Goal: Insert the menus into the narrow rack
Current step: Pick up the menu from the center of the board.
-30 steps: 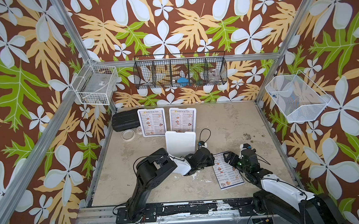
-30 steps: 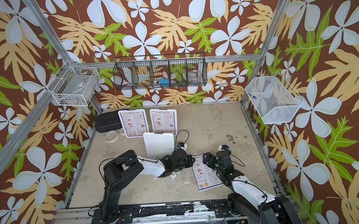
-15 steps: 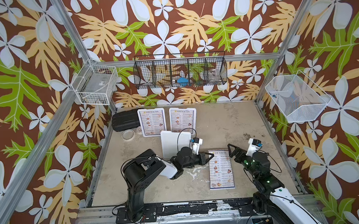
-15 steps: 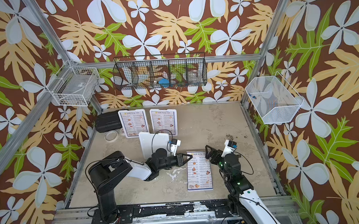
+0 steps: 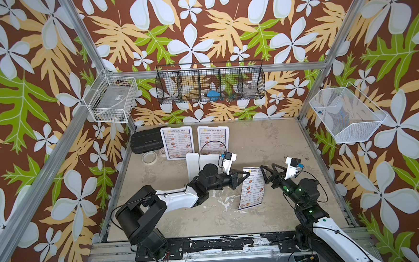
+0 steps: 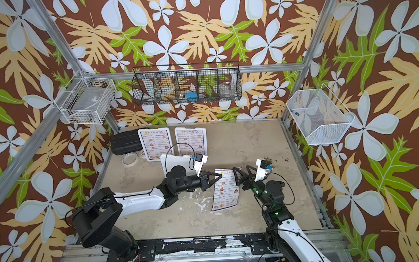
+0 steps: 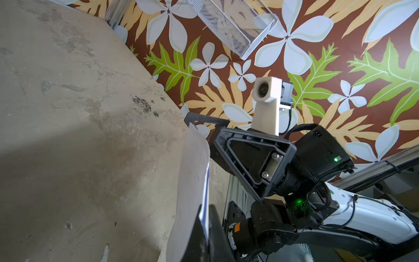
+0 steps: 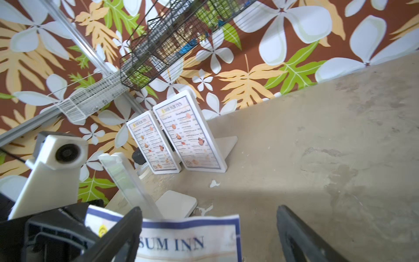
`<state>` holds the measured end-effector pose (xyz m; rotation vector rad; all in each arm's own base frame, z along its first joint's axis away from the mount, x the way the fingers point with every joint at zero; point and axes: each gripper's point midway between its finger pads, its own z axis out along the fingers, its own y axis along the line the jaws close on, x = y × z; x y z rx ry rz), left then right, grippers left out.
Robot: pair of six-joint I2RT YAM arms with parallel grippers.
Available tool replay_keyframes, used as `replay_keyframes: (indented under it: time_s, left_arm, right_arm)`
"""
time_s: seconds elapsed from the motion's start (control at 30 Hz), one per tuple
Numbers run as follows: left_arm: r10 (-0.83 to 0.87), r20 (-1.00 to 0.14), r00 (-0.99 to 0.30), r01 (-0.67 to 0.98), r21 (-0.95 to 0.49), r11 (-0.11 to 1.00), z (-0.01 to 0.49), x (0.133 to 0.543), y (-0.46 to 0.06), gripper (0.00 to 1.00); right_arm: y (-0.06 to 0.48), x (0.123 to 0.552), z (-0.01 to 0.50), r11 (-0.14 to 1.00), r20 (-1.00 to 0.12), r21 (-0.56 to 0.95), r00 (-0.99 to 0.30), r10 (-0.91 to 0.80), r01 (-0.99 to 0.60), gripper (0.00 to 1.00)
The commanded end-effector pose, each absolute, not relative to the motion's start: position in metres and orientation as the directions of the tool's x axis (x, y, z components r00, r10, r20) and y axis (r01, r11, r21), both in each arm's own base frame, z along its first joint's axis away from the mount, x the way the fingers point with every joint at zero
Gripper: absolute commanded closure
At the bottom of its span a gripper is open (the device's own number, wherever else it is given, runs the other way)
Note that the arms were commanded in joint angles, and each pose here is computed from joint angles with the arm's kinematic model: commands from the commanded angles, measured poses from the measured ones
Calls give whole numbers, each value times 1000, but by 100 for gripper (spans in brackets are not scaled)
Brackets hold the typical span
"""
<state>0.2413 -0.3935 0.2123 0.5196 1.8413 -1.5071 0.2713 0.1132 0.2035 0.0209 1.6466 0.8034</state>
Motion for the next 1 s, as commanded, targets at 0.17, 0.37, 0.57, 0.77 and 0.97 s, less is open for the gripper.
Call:
replay_keyframes:
  time_s: [0.17, 0.37, 0.57, 0.77, 0.97]
  left_arm:
    - [-101, -853, -511, 786, -512, 345, 254, 228, -354, 100]
    - [-123, -892, -434, 812, -447, 375, 280, 211, -323, 100]
    - [-145, -906, -397, 839, -422, 343, 293, 197, -312, 100]
    - [-151, -914, -375, 862, -404, 307, 305, 191, -313, 100]
    - [-156, -921, -358, 881, -388, 270, 317, 183, -313, 100]
  right_arm:
    - [139, 233, 237, 653, -916, 369, -139, 377, -661, 0]
    - [162, 193, 256, 457, -916, 284, -97, 390, -843, 0]
    - [172, 176, 260, 350, -913, 256, -105, 395, -901, 0]
    - [181, 176, 259, 256, -906, 288, -175, 386, -923, 0]
    - [192, 175, 264, 142, -891, 312, -238, 386, -939, 0]
